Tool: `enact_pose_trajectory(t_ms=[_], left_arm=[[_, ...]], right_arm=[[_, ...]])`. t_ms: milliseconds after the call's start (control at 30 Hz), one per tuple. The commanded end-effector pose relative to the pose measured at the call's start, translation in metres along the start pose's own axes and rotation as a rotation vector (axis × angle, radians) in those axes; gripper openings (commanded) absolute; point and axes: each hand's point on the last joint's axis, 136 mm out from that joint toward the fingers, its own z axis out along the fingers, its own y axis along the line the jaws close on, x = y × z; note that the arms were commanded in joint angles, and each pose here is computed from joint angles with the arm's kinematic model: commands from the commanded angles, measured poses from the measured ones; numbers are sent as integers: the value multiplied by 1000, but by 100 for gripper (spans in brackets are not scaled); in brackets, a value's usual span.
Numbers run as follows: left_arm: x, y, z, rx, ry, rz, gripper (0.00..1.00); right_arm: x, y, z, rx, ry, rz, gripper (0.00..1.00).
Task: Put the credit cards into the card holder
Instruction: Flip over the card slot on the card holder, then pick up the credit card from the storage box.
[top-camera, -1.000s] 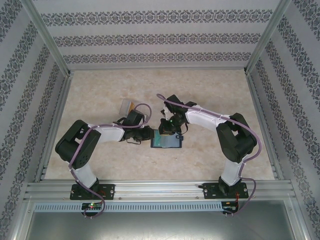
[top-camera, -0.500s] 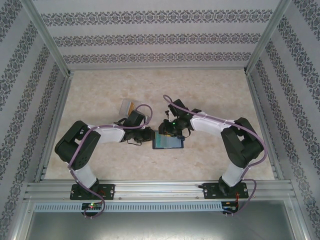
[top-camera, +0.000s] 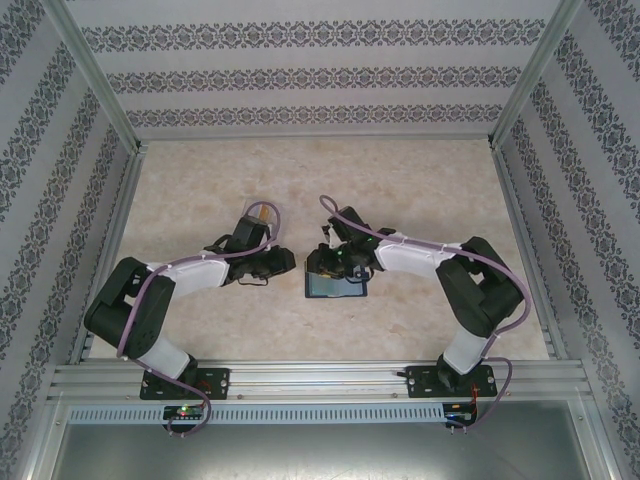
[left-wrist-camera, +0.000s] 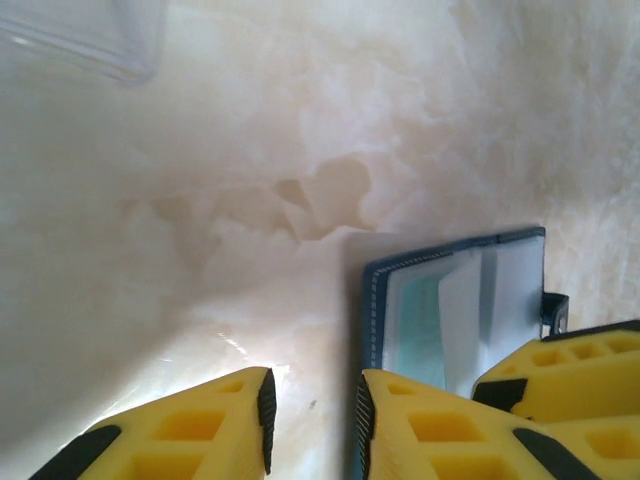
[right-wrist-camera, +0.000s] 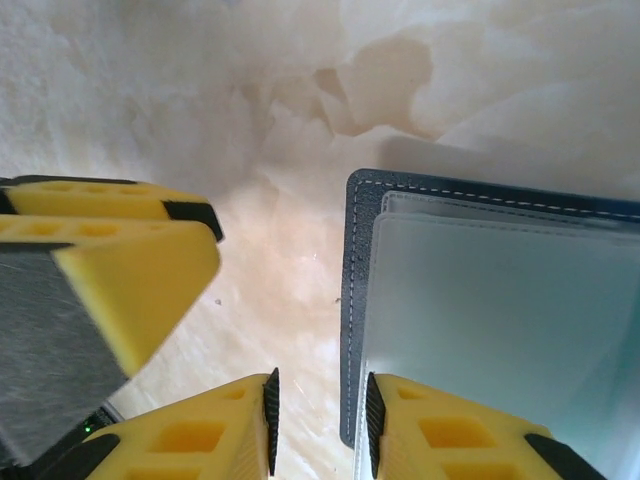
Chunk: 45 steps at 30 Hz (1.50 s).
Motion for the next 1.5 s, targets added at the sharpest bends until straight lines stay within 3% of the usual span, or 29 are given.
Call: enact_pose_trajectory(t_ms=[0, 367, 600, 767, 967, 1067, 1467], left_arm=[[0, 17, -7, -49, -3, -51, 30], [0, 24, -2, -73, 7, -35, 31], [-14, 18, -13, -123, -17, 26, 37], [-39, -2, -38, -147, -90, 70, 44], [-72, -11, -72, -300, -140, 163, 56], [-85, -9, -73, -386, -117, 230, 58], [-128, 23, -55, -704, -21, 382, 59]], right_arm=[[5, -12, 19, 43, 9, 23, 31], [5, -8, 19, 45, -29, 7, 30], [-16, 21, -32, -14, -174, -52, 33], [-30, 19, -79, 9, -324, -105, 37], [-34, -12, -133, 144, -497, -162, 39], [-32, -21, -150, 168, -561, -171, 41], [-22, -39, -160, 182, -591, -157, 42]])
